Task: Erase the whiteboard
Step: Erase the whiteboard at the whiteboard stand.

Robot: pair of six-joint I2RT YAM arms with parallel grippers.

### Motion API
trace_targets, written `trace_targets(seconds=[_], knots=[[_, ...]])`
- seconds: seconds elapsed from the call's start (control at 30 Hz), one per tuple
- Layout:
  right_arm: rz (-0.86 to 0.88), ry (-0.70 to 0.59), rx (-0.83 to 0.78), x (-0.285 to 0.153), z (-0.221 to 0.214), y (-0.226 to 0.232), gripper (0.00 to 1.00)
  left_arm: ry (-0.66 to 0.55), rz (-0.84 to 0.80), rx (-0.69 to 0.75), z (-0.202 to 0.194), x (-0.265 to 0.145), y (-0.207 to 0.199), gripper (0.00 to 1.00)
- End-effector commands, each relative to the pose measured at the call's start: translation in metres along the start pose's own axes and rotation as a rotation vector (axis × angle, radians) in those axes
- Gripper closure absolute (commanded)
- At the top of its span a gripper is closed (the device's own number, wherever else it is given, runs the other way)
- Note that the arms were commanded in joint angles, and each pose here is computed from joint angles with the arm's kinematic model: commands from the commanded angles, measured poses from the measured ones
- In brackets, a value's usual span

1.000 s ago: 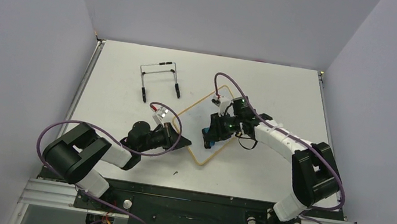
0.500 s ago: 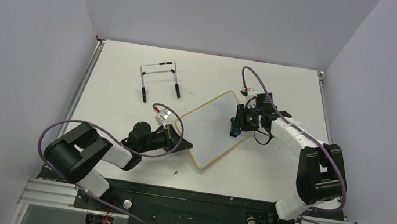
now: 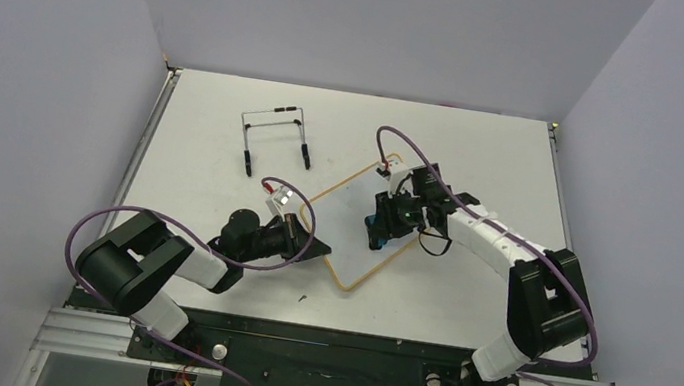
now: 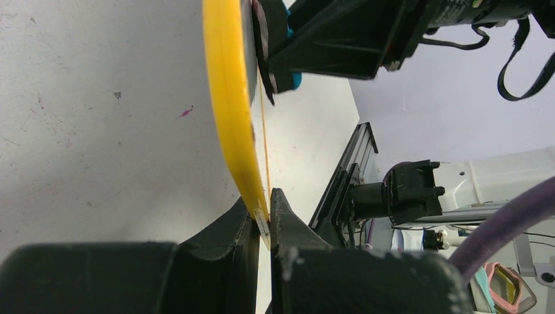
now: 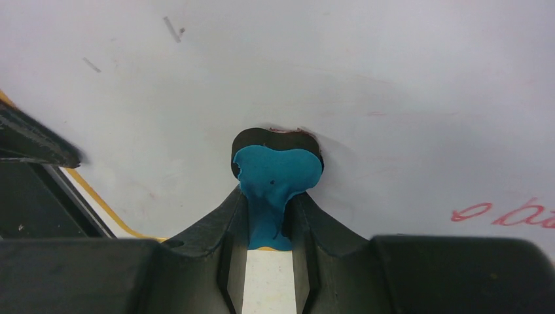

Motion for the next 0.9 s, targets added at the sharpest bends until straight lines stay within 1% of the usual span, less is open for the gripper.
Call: trace_targets(seconds=[0.0,0.1,0.17,0.23,0.37,0.47,0.53,0.63,0.7,0.8,0.87], knots=[[-0.146,-0.071,0.049,-0.019,0.014,-0.046,1.0,0.001,-0.207,0.131,0.009,0.005,-0.054,1.0],[-0.297,-0.035,0.129,-0.028,-0.003,-0.09,1.0,0.004,-0.213,0.131,0.009,0.005,-0.056,1.0],[-0.322,-0.006,0.146,-0.028,-0.014,-0.101,1.0,0.006,-0.216,0.133,0.009,0.005,-0.057,1.0],[-0.3,-0.001,0.148,-0.026,-0.017,-0.099,1.0,0.009,-0.216,0.132,0.008,0.005,-0.057,1.0],[-0.153,-0.02,0.109,-0.017,-0.01,-0.068,1.0,0.007,-0.215,0.131,0.008,0.004,-0.056,1.0],[0.0,-0.035,0.027,-0.01,0.001,-0.026,1.0,0.005,-0.216,0.13,0.008,0.004,-0.056,1.0],[0.063,-0.044,-0.024,-0.008,0.008,-0.006,1.0,0.005,-0.217,0.131,0.008,0.004,-0.057,1.0],[0.072,-0.077,-0.054,-0.014,0.019,0.0,1.0,0.001,-0.22,0.133,0.008,0.002,-0.058,1.0],[0.033,-0.098,-0.038,-0.02,0.025,-0.01,1.0,0.0,-0.217,0.134,0.008,0.001,-0.058,1.0],[-0.083,-0.132,0.032,-0.035,0.025,-0.048,1.0,0.0,-0.214,0.134,0.008,0.001,-0.057,1.0],[-0.151,-0.133,0.096,-0.043,0.019,-0.072,1.0,-0.001,-0.216,0.134,0.008,0.002,-0.058,1.0]])
Point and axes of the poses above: each gripper's point midway between its finger pads, its own x axis out along the fingers, its own y axis along the line the jaws close on, z = x × y, the point moved 1 cm from there along -x, back along the fingers, and after that the axes turned 14 degrees about -x, right-handed, at the moved point
